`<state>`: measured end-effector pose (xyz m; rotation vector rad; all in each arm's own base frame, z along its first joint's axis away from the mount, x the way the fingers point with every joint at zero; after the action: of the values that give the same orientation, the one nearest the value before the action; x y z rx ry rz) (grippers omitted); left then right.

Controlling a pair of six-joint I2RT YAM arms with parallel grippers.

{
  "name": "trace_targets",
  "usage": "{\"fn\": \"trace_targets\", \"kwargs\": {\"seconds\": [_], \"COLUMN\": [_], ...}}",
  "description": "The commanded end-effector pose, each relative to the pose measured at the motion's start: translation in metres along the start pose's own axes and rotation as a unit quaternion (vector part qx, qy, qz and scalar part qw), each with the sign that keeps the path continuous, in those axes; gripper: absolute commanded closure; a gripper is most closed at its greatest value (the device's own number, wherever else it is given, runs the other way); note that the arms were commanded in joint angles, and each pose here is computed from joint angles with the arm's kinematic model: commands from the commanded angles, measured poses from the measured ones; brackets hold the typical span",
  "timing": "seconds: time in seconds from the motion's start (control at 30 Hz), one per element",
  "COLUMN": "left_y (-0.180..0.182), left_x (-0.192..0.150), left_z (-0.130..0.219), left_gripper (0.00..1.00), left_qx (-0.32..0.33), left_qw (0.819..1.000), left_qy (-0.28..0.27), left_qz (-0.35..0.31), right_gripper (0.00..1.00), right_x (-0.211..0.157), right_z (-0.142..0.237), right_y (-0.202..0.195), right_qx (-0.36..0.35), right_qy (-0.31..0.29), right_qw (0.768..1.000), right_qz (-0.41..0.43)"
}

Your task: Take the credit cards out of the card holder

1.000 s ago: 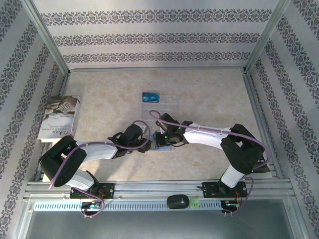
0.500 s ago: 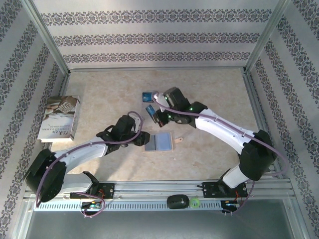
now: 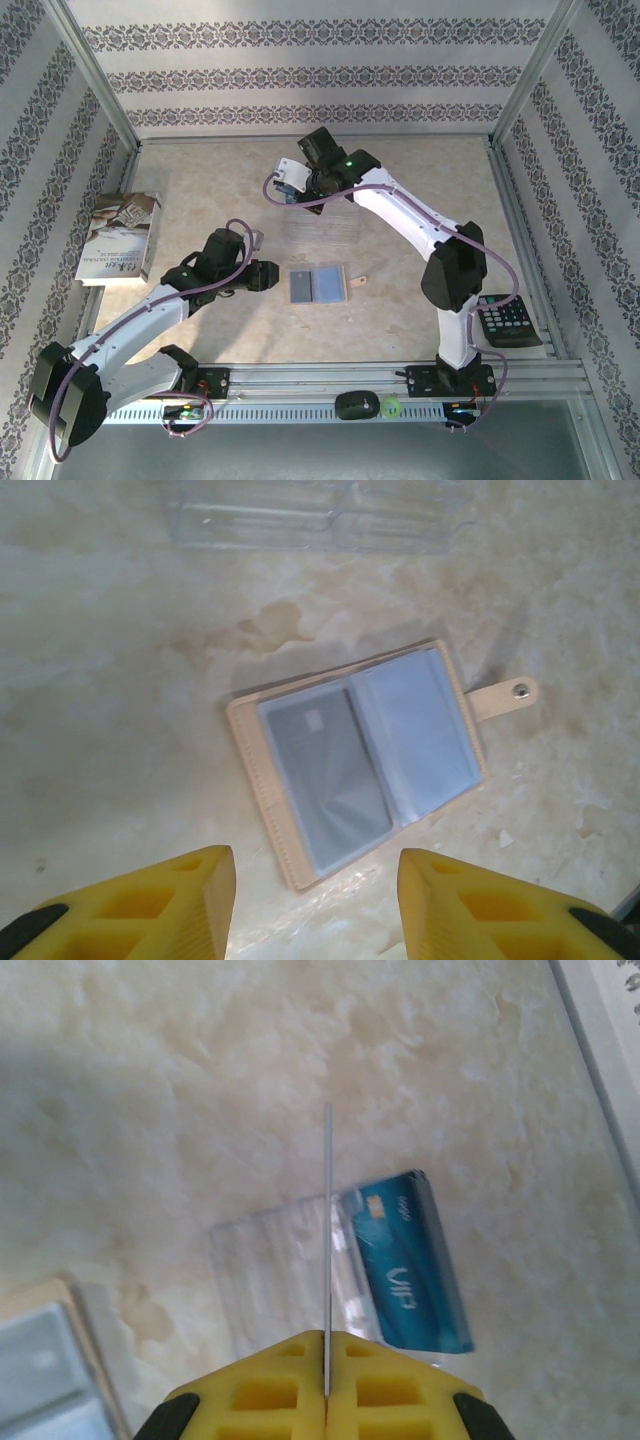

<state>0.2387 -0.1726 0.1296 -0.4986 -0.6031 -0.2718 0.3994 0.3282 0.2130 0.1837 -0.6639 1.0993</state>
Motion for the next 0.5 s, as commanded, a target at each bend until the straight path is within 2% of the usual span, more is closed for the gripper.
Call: {"fn": "trace_targets", "kwargs": {"seconds": [0.0, 0.47], "left_y": [0.006, 0.021], "left_x": [-0.002, 0.000], "left_z": [0.008, 0.003], "left_gripper": [0.53, 0.53], "left_qx": [0.013, 0.019], "left_qw": [1.000, 0.998], "left_qy": [0.019, 0.028], "left_qz": [0.019, 0.053], "right_gripper": [1.00, 1.00], "right_x": [-0.002, -0.022], "right_z": [0.008, -0.034], "right_y": [-0.020, -0.031], "right_qx": [-0.024, 0.017], "right_qy": [0.018, 0.066], "right_qw": [0.997, 0.989], "right_qz": [0.073, 0.132]}}
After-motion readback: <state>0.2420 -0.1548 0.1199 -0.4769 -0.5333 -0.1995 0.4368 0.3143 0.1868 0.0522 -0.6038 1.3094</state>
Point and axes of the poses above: each hand's point on the last joint's axis, 136 mm out from that joint toward the fingers, its own z axis back along the fingers, its own y axis along the line the jaws close on, x = y × z, the point moved 1 cm from there along z, back along the fingers, and after that the axes turned 10 degrees about -z, right-handed, at the moved point
